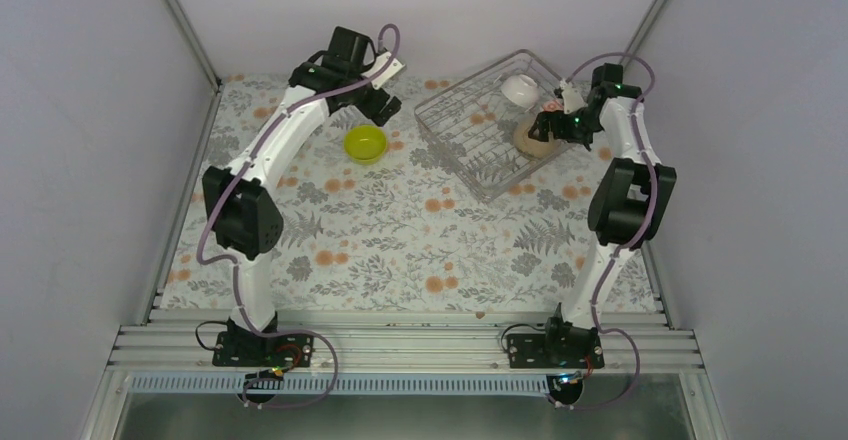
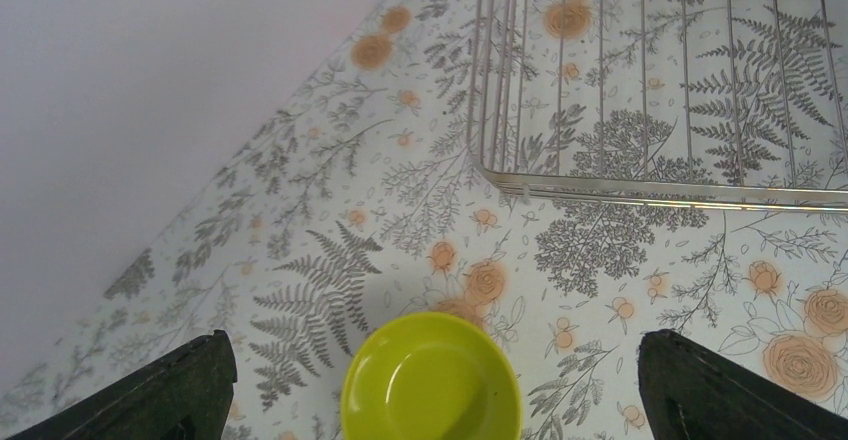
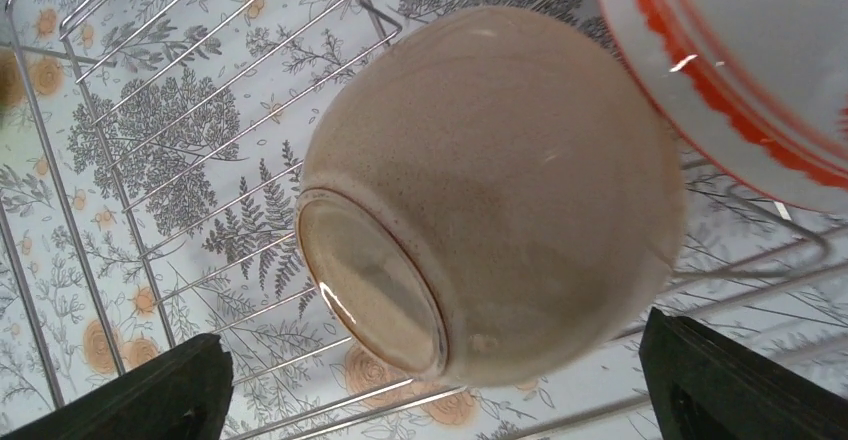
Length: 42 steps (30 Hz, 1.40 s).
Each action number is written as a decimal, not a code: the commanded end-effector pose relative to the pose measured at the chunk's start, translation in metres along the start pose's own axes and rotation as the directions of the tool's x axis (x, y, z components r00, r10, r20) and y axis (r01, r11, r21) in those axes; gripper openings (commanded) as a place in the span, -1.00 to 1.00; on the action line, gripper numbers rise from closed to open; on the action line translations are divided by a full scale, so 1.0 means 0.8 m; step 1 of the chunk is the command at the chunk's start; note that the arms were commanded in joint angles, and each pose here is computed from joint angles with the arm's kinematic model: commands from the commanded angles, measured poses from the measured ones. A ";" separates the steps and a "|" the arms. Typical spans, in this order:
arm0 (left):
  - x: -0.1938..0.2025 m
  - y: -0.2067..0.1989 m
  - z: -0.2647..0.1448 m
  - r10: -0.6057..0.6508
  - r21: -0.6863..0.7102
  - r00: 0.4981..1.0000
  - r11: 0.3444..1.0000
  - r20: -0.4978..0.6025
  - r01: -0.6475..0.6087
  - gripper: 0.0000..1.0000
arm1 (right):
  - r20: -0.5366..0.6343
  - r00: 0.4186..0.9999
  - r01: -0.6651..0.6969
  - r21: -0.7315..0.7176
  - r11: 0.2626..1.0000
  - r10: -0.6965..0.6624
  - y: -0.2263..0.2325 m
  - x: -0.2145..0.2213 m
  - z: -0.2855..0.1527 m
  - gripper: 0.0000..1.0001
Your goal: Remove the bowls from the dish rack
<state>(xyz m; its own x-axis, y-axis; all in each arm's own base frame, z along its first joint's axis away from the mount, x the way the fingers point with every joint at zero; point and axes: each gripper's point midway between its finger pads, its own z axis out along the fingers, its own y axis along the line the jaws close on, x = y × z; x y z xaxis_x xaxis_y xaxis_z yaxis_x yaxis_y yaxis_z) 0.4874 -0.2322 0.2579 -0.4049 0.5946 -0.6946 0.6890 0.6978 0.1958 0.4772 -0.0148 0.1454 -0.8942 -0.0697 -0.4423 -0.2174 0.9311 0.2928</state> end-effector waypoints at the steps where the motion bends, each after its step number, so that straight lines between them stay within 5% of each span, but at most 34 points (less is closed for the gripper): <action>1: 0.002 -0.005 0.020 -0.015 0.005 0.999 1.000 -0.036 0.015 1.00 | 0.008 0.999 -0.037 -0.072 0.997 0.038 0.010 -0.011 0.003 1.00; 17: -0.004 -0.018 0.068 -0.006 0.035 0.999 0.999 -0.051 0.008 1.00 | -0.007 0.996 -0.088 -0.045 0.995 0.088 -0.025 -0.044 0.040 1.00; 35: 0.009 -0.026 0.110 -0.009 0.062 0.995 0.998 -0.099 0.015 1.00 | -0.131 0.988 -0.077 0.006 0.997 0.077 -0.043 0.031 0.076 1.00; 42: 0.013 -0.034 0.121 -0.010 0.081 0.993 0.996 -0.114 0.020 1.00 | -0.121 0.991 -0.067 -0.061 0.996 0.059 -0.020 0.021 0.076 1.00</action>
<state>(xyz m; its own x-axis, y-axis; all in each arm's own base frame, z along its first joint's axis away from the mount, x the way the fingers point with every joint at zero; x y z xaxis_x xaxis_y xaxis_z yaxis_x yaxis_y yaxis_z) 0.5233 -0.2747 0.1822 -0.4714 0.6325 -0.6146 0.7222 0.6768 0.1425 0.5129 -0.0198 0.1193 -0.8861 -0.0548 -0.4602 -0.2203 0.9234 0.3143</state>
